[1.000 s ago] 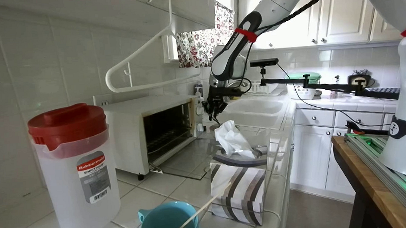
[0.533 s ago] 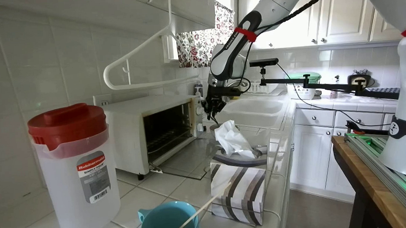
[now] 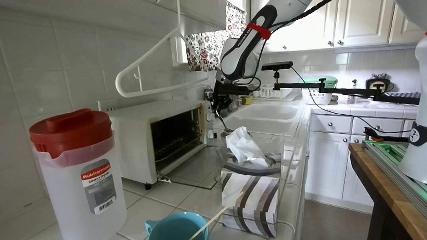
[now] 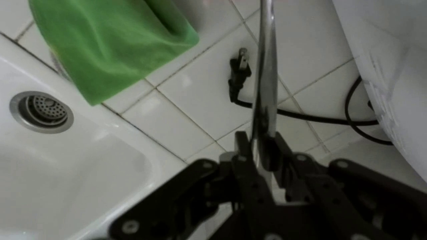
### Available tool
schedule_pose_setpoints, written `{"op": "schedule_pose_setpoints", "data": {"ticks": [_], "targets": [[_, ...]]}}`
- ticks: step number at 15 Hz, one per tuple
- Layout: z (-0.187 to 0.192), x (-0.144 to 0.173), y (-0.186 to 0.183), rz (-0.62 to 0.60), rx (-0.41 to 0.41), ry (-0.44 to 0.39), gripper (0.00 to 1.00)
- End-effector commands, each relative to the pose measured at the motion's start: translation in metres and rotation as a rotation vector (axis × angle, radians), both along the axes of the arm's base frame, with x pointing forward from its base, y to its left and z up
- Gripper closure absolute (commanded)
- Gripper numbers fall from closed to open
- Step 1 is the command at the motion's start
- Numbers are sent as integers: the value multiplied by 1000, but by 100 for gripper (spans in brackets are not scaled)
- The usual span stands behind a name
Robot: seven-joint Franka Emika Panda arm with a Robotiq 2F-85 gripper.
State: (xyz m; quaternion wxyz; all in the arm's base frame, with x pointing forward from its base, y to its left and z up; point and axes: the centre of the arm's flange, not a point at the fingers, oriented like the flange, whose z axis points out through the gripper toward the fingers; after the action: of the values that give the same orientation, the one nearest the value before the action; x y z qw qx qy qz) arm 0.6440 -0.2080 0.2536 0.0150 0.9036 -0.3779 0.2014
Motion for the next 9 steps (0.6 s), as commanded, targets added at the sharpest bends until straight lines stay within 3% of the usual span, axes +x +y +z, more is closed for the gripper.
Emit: {"op": "schedule_pose_setpoints", "data": {"ticks": [1,9], "targets": [[5,-10,15,37,-72,-24,95],[10,-20,47,154,-209,-85,95]]}}
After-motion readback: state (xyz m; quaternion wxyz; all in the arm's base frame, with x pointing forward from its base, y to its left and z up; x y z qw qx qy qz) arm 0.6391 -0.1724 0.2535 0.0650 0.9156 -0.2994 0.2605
